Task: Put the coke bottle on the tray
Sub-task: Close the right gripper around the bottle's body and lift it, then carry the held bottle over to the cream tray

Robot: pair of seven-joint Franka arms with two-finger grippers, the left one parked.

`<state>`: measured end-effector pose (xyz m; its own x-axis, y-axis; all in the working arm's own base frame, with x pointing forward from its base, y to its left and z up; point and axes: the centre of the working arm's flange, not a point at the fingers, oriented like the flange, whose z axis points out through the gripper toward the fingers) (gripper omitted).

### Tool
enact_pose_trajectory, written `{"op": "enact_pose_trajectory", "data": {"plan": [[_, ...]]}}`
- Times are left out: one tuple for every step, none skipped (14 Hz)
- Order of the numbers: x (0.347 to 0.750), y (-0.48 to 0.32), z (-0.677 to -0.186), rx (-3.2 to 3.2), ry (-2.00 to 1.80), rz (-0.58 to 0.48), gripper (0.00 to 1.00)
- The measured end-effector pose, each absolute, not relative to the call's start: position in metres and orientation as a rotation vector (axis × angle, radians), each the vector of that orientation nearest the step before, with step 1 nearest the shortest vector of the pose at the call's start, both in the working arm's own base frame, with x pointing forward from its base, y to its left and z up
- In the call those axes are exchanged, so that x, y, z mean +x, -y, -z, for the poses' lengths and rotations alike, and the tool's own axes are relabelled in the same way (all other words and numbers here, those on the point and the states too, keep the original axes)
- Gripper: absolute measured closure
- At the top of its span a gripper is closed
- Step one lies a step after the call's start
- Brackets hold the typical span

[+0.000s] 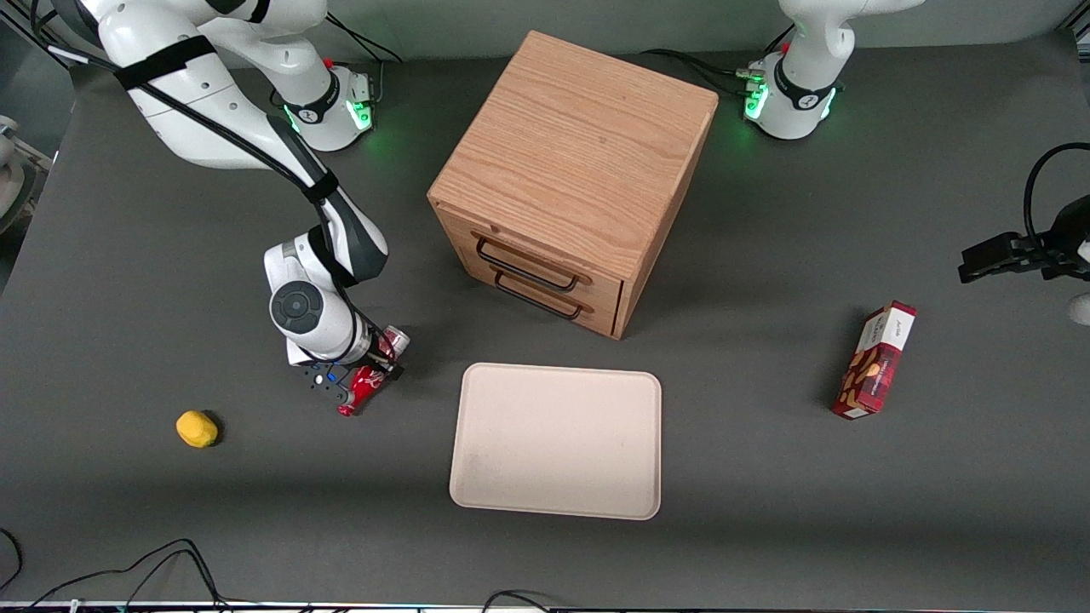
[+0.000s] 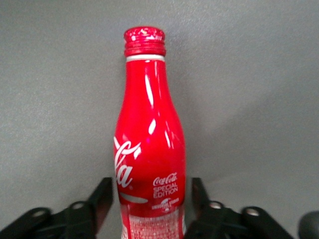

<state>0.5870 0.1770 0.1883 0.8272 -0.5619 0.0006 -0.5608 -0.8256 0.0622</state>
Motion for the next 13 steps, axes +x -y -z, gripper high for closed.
{"op": "enact_pose_trajectory", "data": {"plan": [[0.587, -0.177, -0.189, 2.944, 0.908, 0.023, 0.45], [0.587, -0.177, -0.189, 2.943, 0.911, 0.022, 0.46], [0.587, -0.177, -0.189, 2.942, 0.914, 0.021, 0.46], [0.587, -0.177, -0.189, 2.942, 0.915, 0.021, 0.46], [0.587, -0.177, -0.189, 2.942, 0.917, 0.02, 0.46], [0.588, -0.177, -0.189, 2.941, 0.92, 0.019, 0.46], [0.589, -0.176, -0.191, 2.942, 0.924, 0.014, 0.46], [0.591, -0.175, -0.195, 2.944, 0.928, 0.002, 0.46], [0.595, -0.172, -0.205, 2.944, 0.934, -0.015, 0.46], [0.601, -0.167, -0.221, 2.934, 0.945, -0.027, 0.46], [0.607, -0.162, -0.242, 2.916, 0.953, -0.029, 0.46], [0.615, -0.159, -0.267, 2.896, 0.956, -0.019, 0.46], [0.624, -0.16, -0.299, 2.879, 0.952, -0.01, 0.46]]}}
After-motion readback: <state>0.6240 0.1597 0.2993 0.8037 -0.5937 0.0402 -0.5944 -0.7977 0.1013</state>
